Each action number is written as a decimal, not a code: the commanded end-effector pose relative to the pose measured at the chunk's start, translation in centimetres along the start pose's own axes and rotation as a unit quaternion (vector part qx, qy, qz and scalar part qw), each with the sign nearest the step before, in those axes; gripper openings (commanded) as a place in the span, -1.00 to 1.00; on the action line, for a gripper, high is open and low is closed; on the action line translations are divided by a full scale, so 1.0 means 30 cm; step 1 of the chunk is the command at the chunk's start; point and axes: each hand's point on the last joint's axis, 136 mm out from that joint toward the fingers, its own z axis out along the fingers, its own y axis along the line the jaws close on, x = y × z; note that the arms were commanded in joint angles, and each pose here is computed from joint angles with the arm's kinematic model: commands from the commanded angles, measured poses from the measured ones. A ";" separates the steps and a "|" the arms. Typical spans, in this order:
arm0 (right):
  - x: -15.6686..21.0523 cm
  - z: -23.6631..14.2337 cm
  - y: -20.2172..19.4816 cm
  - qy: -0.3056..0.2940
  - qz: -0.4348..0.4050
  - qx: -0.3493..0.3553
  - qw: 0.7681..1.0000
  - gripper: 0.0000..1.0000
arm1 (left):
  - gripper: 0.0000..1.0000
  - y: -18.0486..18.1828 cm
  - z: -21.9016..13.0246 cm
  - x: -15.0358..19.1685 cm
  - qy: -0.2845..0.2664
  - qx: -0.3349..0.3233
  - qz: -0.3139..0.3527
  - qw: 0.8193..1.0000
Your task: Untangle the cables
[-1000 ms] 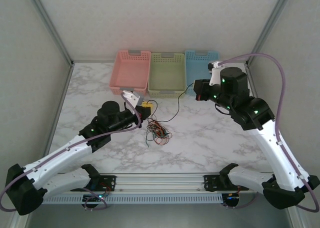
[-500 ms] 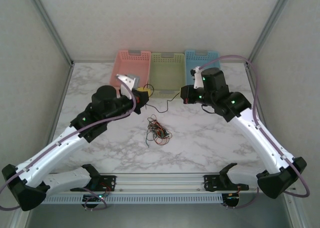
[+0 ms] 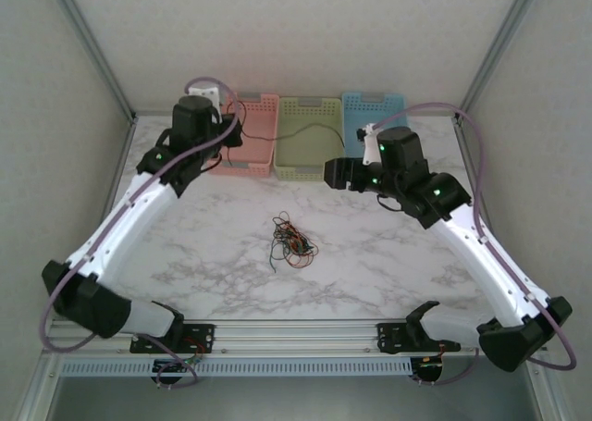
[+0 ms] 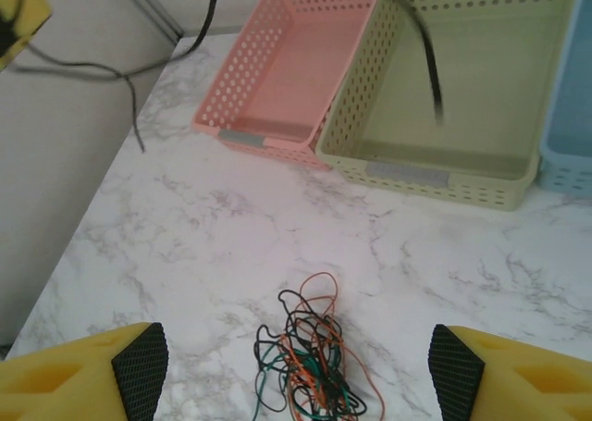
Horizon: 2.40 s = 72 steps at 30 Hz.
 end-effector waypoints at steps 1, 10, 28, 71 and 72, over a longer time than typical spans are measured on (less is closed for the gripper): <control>0.051 -0.033 -0.050 0.004 -0.007 0.024 1.000 0.55 | -1.00 0.086 0.080 -0.027 0.003 -0.052 -0.017 0.998; 0.139 -0.092 -0.076 0.010 -0.009 0.022 1.000 0.55 | -1.00 0.207 0.333 -0.040 0.045 -0.104 -0.036 0.993; 0.203 -0.088 -0.116 0.023 0.000 0.038 0.999 0.55 | -1.00 0.345 0.635 0.169 0.126 -0.132 -0.045 0.982; 0.562 0.534 0.170 0.283 -0.085 -0.003 0.955 -0.08 | 0.41 0.243 -0.489 0.545 0.121 0.013 -0.102 0.987; 0.560 0.543 0.179 0.286 -0.088 -0.002 0.954 -0.09 | 0.41 0.249 -0.506 0.552 0.119 0.012 -0.102 0.988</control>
